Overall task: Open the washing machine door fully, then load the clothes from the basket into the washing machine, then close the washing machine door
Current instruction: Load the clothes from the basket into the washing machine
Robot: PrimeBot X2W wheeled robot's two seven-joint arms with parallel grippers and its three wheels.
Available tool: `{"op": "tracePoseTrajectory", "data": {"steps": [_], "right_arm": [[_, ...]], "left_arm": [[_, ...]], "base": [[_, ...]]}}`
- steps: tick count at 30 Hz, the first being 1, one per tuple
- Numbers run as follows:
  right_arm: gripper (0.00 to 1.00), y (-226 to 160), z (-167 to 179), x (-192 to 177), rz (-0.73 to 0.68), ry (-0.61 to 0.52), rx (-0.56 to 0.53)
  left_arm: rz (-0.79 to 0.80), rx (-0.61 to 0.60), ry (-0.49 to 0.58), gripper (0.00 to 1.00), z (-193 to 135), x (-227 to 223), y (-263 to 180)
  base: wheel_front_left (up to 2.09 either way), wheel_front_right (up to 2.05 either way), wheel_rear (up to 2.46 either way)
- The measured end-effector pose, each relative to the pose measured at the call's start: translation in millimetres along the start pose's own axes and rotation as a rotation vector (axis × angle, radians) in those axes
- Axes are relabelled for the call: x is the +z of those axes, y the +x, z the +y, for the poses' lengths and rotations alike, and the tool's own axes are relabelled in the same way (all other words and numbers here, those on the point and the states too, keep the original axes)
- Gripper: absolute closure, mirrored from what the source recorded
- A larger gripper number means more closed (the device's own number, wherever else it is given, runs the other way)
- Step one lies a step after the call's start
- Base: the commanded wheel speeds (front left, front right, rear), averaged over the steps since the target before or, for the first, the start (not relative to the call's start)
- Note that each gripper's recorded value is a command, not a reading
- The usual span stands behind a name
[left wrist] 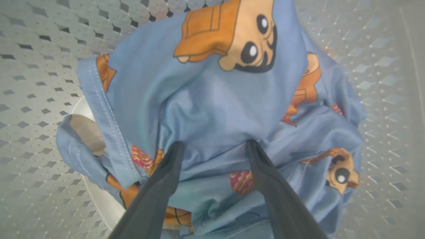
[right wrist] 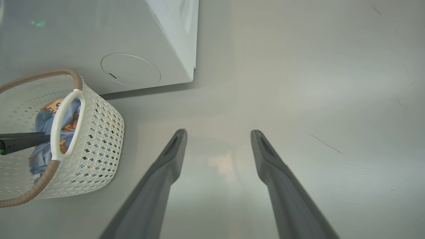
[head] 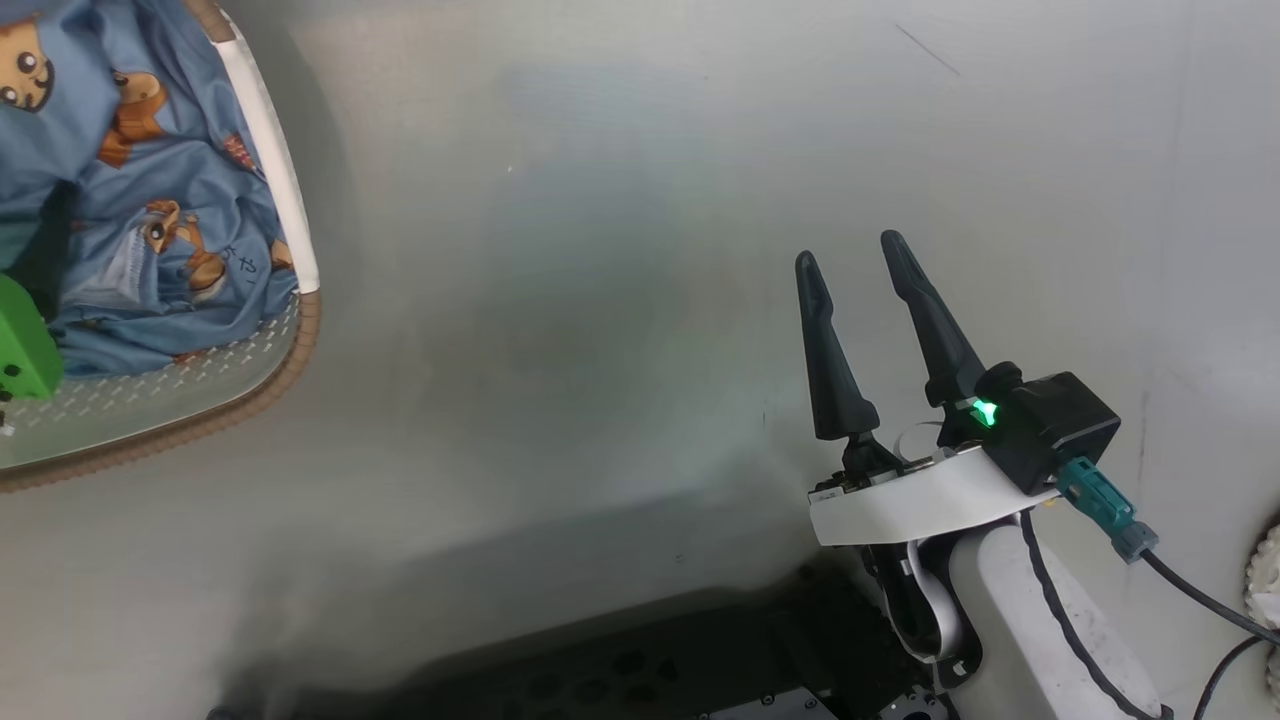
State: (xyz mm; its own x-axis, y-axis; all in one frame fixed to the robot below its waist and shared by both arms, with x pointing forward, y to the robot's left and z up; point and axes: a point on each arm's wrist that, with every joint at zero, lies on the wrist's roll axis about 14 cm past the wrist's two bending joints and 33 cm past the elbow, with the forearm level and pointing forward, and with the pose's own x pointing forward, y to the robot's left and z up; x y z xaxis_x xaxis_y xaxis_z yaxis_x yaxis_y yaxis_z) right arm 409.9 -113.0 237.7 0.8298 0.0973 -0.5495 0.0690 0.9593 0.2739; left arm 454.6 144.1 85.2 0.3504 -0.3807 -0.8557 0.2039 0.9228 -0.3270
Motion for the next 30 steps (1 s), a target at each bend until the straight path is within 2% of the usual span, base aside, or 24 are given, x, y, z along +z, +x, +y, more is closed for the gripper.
{"op": "tracePoseTrajectory", "data": {"steps": [17, 18, 19, 20, 25, 30], "right_arm": [[0.0, -1.2, -9.1, -4.4, 0.015, 0.003, -0.028], [0.0, -1.4, -9.3, -4.2, 0.015, 0.003, -0.029], [0.0, -1.5, -9.3, -4.1, 0.015, 0.002, -0.029], [0.0, -1.6, -9.4, -3.9, 0.014, 0.002, -0.029], [0.0, 0.5, -9.8, 2.6, -0.006, 0.006, -0.03], [0.0, 11.3, -14.1, 27.4, -0.079, -0.012, -0.032]], "left_arm": [[0.086, 0.017, 0.075, 0.0, 6.6, -10.3, 26.0], [0.09, 0.019, 0.073, 0.32, 6.9, -10.3, 26.7], [0.094, 0.018, 0.074, 0.78, 6.3, -10.9, 27.3], [0.097, 0.016, 0.076, 1.0, 5.3, -11.7, 27.8], [0.096, 0.01, 0.07, 1.0, 0.9, -13.8, 28.8], [0.02, -0.01, 0.061, 1.0, -12.7, -1.4, 26.8]], "base": [[0.0, 0.0, 0.0], [0.0, 0.0, 0.0], [0.0, 0.0, 0.0], [0.0, 0.0, 0.0], [0.0, 0.0, 0.0], [0.0, 0.0, 0.0]]}}
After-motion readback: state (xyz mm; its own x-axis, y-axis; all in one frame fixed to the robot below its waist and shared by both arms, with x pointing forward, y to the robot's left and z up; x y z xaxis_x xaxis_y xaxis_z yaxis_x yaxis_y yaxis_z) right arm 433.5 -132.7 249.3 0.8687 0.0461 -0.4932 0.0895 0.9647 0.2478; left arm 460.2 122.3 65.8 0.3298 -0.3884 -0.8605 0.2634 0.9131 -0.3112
